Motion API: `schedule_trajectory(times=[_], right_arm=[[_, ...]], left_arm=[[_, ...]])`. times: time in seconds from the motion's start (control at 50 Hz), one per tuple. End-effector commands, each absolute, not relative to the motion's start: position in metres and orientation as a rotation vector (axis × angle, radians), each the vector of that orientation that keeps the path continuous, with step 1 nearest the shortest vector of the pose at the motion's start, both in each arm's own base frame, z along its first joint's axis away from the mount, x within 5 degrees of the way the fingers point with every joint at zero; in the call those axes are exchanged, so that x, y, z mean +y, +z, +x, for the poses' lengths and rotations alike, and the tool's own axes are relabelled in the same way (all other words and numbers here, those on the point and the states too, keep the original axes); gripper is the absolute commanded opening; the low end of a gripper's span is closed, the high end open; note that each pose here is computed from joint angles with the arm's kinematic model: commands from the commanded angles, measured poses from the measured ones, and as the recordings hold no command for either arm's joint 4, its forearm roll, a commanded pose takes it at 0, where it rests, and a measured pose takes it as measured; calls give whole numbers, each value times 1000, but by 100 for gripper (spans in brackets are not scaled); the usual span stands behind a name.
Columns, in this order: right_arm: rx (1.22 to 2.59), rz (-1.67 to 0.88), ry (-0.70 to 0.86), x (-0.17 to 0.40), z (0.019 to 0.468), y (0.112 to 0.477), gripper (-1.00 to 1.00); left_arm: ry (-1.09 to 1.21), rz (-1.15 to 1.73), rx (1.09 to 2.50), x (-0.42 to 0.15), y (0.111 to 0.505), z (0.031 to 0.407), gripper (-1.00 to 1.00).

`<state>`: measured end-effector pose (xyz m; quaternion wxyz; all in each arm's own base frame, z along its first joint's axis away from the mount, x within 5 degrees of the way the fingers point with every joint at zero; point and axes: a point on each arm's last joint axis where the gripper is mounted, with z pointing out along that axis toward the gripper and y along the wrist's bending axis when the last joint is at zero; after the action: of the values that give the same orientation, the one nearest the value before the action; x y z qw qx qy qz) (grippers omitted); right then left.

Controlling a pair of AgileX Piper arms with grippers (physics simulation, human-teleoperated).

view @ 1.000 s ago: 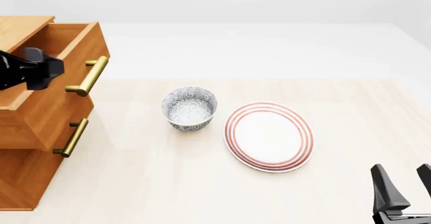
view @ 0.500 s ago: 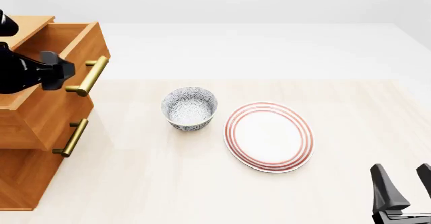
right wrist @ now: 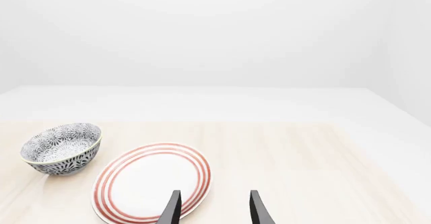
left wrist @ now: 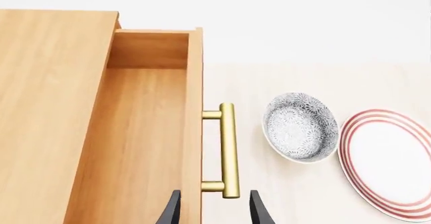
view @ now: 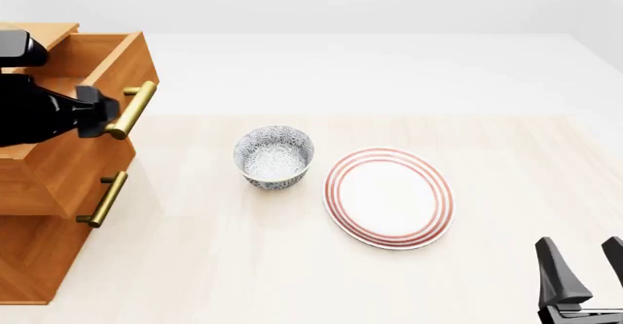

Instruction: Open the top drawer of the cabinet.

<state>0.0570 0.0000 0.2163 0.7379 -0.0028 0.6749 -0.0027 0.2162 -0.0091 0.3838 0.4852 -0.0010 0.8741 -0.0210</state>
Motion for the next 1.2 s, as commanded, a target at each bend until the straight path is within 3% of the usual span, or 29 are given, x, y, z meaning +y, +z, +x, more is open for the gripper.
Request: schedule_trajectory(times=[0.02,1.2], right_arm=[[1482,-6,-6,0,57,216,100],[1482,-6,-6,0,57,216,100]], left_arm=[[-63,5,2140,-13,376,223,100],[-112,88,2170,-33,363,236,100]])
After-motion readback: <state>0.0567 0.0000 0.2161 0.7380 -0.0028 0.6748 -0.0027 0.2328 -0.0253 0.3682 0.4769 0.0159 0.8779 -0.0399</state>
